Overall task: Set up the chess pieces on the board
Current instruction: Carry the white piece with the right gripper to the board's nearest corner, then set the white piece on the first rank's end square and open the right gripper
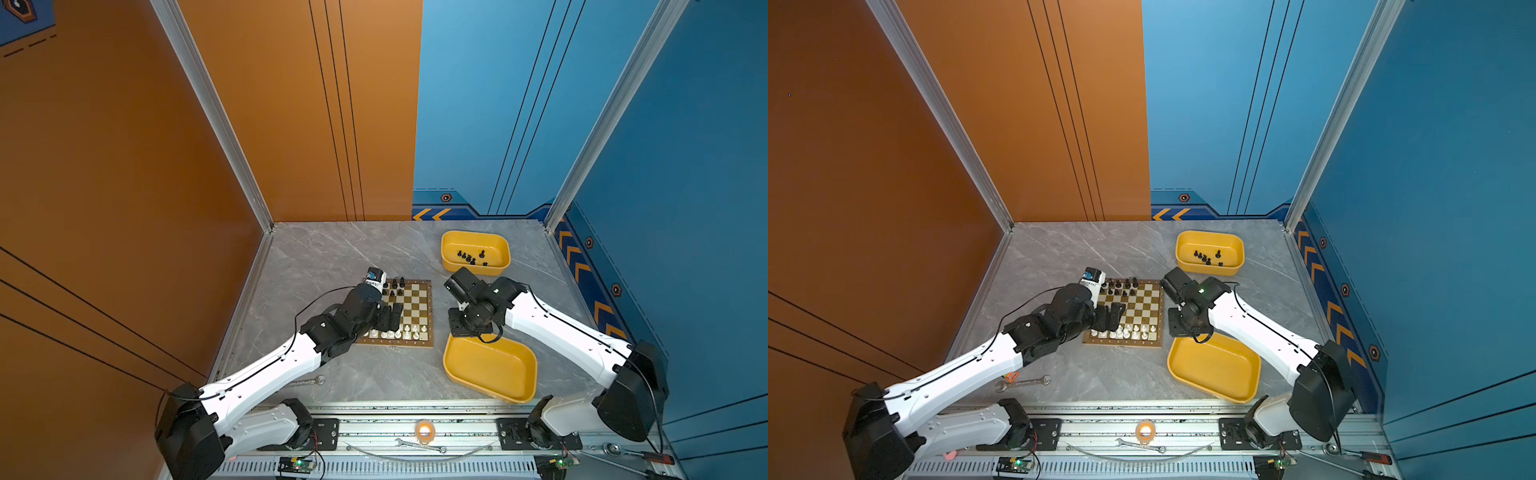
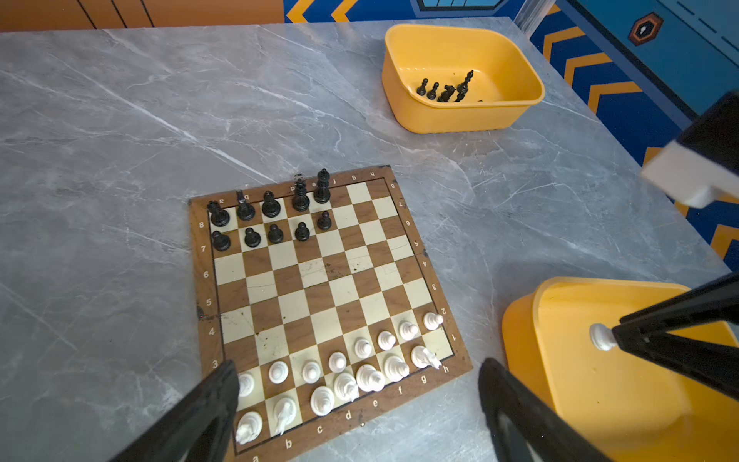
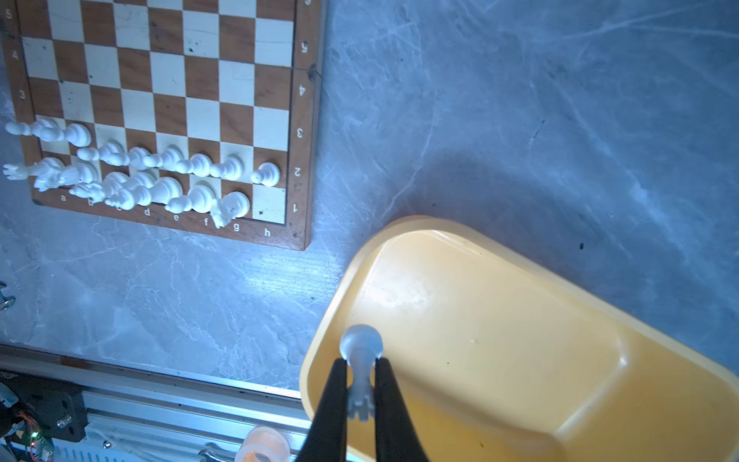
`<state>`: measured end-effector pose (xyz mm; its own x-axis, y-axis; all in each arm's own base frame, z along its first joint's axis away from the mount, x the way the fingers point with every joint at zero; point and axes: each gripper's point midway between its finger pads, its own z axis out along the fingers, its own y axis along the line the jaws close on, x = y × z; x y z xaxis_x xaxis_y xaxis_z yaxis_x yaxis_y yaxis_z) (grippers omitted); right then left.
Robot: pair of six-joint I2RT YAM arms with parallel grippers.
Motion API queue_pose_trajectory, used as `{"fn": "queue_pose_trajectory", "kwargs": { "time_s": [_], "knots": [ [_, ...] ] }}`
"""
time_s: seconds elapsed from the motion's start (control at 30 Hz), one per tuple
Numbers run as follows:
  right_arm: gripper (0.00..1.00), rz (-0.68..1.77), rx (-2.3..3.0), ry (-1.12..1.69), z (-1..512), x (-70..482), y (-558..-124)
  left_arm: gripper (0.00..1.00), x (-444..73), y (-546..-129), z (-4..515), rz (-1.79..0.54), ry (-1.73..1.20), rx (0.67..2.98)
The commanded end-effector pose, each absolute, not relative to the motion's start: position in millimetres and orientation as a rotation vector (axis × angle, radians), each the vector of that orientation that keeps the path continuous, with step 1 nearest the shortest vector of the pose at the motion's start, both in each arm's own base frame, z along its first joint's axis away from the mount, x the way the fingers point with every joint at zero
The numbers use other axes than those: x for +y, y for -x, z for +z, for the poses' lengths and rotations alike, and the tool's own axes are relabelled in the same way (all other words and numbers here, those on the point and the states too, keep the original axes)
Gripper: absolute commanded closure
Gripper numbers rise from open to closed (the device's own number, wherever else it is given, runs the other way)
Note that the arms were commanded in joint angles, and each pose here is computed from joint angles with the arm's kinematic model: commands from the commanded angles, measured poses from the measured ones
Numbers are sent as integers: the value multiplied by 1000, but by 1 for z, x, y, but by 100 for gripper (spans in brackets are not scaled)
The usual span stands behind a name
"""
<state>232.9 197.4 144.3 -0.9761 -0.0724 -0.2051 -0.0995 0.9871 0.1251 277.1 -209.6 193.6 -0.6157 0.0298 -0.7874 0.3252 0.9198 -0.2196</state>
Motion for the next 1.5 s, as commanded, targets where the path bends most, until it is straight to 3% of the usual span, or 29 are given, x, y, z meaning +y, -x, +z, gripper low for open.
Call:
{"fn": "queue_pose_trajectory", "kwargs": {
  "time_s": [0.0, 0.7, 1.47],
  "knots": [
    [89, 94, 2973, 208, 145, 194, -231, 5, -193, -273, 187, -417, -198, 2213],
    [90, 110, 3085, 402, 70, 276, -252, 5, -156, -280, 193, -444, -126, 2219],
    [90, 93, 3109, 383, 52, 280, -265, 5, -142, -286, 193, -450, -78, 2227]
  ]
}}
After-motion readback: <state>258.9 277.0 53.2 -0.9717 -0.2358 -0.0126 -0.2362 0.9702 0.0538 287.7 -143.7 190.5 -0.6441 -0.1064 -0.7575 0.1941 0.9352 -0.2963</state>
